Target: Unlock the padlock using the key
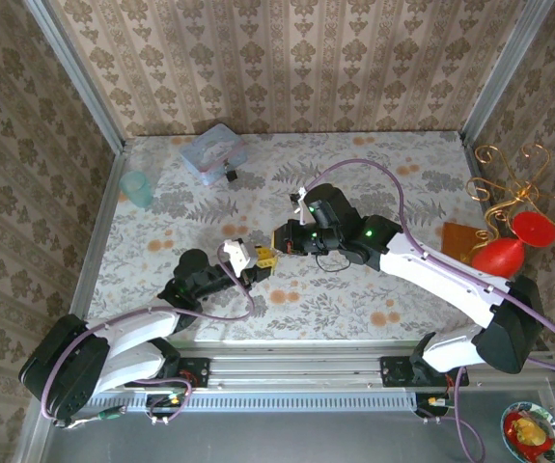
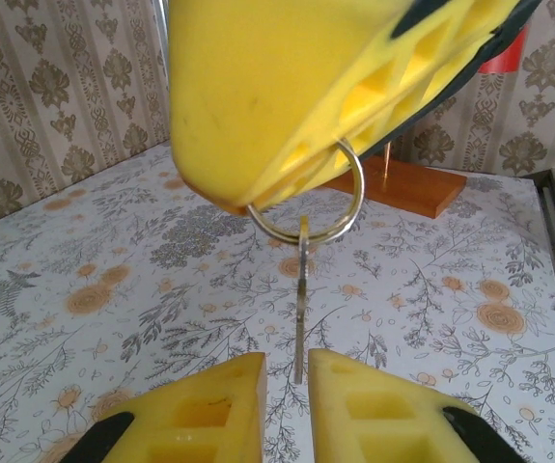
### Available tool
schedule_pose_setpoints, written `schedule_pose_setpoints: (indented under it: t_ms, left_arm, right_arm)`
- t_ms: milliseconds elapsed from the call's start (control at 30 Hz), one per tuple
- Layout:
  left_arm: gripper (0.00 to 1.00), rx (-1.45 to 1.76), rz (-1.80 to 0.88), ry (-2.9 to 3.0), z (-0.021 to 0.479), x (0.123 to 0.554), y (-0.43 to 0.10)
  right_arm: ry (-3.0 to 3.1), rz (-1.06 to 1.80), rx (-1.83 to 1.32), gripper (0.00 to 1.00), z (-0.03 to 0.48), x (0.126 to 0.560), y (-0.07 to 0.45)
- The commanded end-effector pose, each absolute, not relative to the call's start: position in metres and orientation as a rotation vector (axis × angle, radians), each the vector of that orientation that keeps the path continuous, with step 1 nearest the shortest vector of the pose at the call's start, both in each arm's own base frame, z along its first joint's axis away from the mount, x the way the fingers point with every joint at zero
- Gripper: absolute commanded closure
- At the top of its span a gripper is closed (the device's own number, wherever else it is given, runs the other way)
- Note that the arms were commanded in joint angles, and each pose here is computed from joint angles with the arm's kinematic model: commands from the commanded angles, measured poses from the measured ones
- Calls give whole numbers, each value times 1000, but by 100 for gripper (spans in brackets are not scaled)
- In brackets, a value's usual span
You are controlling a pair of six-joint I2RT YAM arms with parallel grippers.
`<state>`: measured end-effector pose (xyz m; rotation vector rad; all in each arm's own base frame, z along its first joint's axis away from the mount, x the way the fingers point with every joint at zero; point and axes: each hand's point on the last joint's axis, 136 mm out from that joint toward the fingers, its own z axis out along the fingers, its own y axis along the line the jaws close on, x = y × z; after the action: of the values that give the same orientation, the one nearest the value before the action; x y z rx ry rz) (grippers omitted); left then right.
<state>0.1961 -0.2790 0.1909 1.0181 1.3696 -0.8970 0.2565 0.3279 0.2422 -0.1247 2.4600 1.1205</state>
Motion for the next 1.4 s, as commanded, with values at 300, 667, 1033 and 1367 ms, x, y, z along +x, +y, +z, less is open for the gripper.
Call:
schedule_pose_setpoints:
  t_ms: [300,667,1033,1367]
  left_arm:
    - [88,1025,-900,1295,210,195,-281]
    - [90,1005,-909,1290,216,197,-276]
    - [86,1010,-919,1298,214,197,-277]
    - [92,1022,-940,1296,215,195,-278]
  right_arm:
    - [2453,1121,-119,100,244,255,326]
    - [2465,1101,-99,100,237,260,324]
    - [2458,1135,-101,100,240,260,328]
    - [2465,1108,-72,100,236,262,324]
